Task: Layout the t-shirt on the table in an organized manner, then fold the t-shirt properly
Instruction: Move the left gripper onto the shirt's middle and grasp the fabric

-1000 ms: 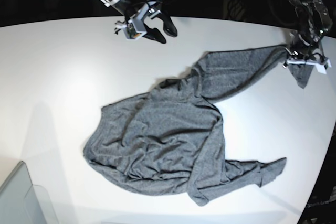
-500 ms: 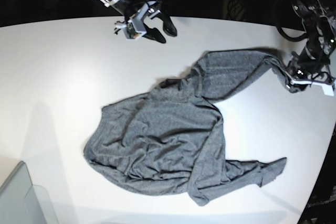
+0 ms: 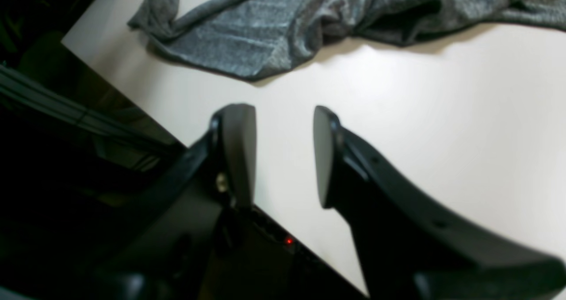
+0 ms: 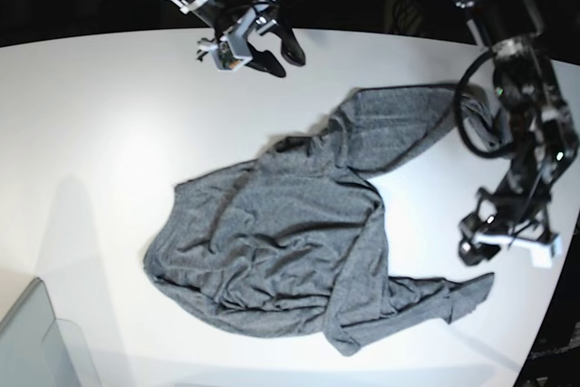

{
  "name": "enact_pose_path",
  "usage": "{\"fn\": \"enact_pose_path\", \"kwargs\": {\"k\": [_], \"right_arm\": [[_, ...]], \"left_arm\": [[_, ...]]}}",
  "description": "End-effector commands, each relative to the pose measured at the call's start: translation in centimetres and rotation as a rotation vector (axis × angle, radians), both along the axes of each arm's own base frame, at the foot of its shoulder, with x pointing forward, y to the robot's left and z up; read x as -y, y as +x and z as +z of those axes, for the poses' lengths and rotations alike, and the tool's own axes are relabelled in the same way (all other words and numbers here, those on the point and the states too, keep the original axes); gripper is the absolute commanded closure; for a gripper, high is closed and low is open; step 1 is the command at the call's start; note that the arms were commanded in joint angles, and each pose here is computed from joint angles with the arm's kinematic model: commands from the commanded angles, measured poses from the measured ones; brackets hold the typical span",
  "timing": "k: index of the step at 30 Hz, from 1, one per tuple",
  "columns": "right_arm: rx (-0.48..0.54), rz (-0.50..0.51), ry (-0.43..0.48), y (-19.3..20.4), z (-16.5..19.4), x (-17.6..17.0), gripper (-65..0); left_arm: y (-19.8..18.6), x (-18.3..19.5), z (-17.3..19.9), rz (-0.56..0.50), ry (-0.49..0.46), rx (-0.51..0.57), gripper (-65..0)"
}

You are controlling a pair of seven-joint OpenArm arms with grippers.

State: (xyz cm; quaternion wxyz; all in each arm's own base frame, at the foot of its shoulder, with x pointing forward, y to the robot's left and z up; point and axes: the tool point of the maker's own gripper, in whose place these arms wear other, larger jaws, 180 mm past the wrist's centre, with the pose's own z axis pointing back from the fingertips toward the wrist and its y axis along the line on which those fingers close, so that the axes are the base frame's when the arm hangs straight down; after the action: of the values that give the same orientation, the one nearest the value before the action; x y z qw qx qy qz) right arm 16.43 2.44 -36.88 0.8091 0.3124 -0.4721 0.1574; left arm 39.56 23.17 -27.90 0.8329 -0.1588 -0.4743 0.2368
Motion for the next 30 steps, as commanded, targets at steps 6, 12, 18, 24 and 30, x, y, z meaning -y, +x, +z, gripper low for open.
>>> {"fn": "enact_pose_path", "kwargs": {"k": [6, 12, 18, 24, 30], "right_arm": [[0.021, -0.041, 0.060, 0.6, 1.3, -0.7, -22.5], [0.012, -0.044, 0.062, 0.4, 1.2, -0.8, -22.5], [-0.008, -0.021, 0.033, -0.8, 0.5, -0.1, -22.5], [-0.017, -0.008, 0.011, -1.2, 0.0, 0.5, -22.4], [-0.019, -0.009, 0.008, -1.3, -0.1, 0.6, -22.3]], "left_arm": [[9.1, 9.6, 0.8, -0.164, 0.140, 0.061, -38.4], [13.9, 15.8, -3.0, -0.253, 0.364, 0.028, -38.4], [15.3, 15.7, -6.2, -0.234, 0.458, 0.020, -38.4], [14.8, 15.5, -8.9, -0.233, 0.485, -0.007, -38.4], [13.7, 15.7, -10.4, -0.244, 0.485, -0.033, -38.0]]}}
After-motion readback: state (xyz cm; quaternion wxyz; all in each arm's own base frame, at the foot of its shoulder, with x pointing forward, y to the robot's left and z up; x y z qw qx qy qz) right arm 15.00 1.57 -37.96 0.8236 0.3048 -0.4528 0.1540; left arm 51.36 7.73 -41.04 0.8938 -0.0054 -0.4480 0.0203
